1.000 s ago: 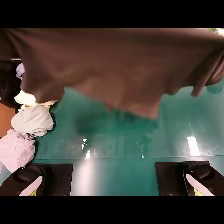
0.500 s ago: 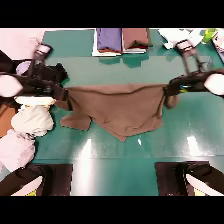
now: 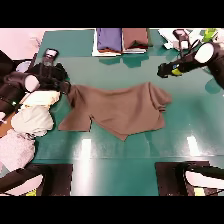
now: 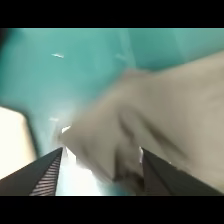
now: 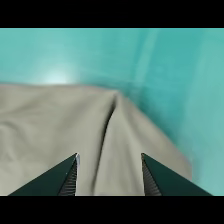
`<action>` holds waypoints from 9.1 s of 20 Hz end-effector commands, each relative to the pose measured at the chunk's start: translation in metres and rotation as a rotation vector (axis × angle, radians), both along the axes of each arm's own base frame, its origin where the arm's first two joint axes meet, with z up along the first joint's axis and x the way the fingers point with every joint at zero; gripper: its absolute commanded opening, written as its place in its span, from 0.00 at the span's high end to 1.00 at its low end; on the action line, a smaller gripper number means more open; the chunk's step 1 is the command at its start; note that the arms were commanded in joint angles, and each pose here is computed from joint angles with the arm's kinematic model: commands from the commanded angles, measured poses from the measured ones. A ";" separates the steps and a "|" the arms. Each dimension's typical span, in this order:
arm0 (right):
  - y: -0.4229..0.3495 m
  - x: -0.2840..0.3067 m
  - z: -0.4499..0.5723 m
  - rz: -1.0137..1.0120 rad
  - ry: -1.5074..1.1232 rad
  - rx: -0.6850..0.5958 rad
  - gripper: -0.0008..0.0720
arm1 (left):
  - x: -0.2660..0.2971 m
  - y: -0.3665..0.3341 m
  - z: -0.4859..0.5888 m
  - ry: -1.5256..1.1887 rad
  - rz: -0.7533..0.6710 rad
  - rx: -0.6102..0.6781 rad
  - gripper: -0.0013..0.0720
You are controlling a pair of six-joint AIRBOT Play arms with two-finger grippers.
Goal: Fold the shirts.
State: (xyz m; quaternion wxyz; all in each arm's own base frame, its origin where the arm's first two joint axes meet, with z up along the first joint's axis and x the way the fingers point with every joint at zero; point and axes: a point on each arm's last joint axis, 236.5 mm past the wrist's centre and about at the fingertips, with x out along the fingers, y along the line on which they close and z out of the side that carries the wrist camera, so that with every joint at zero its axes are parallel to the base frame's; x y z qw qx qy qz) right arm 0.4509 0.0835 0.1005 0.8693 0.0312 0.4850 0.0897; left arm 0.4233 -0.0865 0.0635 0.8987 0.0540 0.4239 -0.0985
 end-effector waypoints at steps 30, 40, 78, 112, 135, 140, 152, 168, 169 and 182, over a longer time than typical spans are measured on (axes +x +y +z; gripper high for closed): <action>-0.053 -0.187 -0.128 -0.141 0.539 0.073 0.24 | -0.016 0.002 -0.069 0.336 0.105 -0.200 0.94; 0.000 -0.195 -0.196 -0.172 0.646 0.192 0.38 | -0.025 0.000 -0.072 0.377 0.099 -0.199 0.94; -0.068 -0.051 -0.009 -0.157 0.258 0.071 0.97 | 0.061 -0.010 0.082 0.215 0.012 -0.187 0.94; -0.093 -0.243 -0.194 -0.286 0.690 0.117 0.33 | -0.146 0.016 -0.082 0.526 0.241 -0.213 0.30; -0.081 -0.221 -0.178 -0.228 0.560 0.079 0.97 | -0.196 -0.022 -0.147 0.669 0.221 -0.380 0.93; -0.090 -0.169 -0.101 -0.211 0.372 0.064 0.97 | -0.135 -0.021 -0.052 0.399 0.128 -0.372 0.95; -0.111 -0.211 0.372 -0.286 -0.914 -0.124 0.97 | -0.255 0.004 0.511 -1.023 -0.123 -0.412 0.95; -0.144 -0.069 0.100 -0.247 -0.037 0.007 0.97 | 0.006 -0.010 0.134 0.012 0.051 -0.289 0.94; -0.142 -0.061 0.057 -0.235 0.060 -0.007 0.97 | 0.020 -0.011 0.098 0.078 0.067 -0.284 0.94; -0.122 0.003 -0.046 -0.162 0.256 -0.021 0.97 | 0.038 -0.014 -0.032 0.383 -0.038 -0.174 0.94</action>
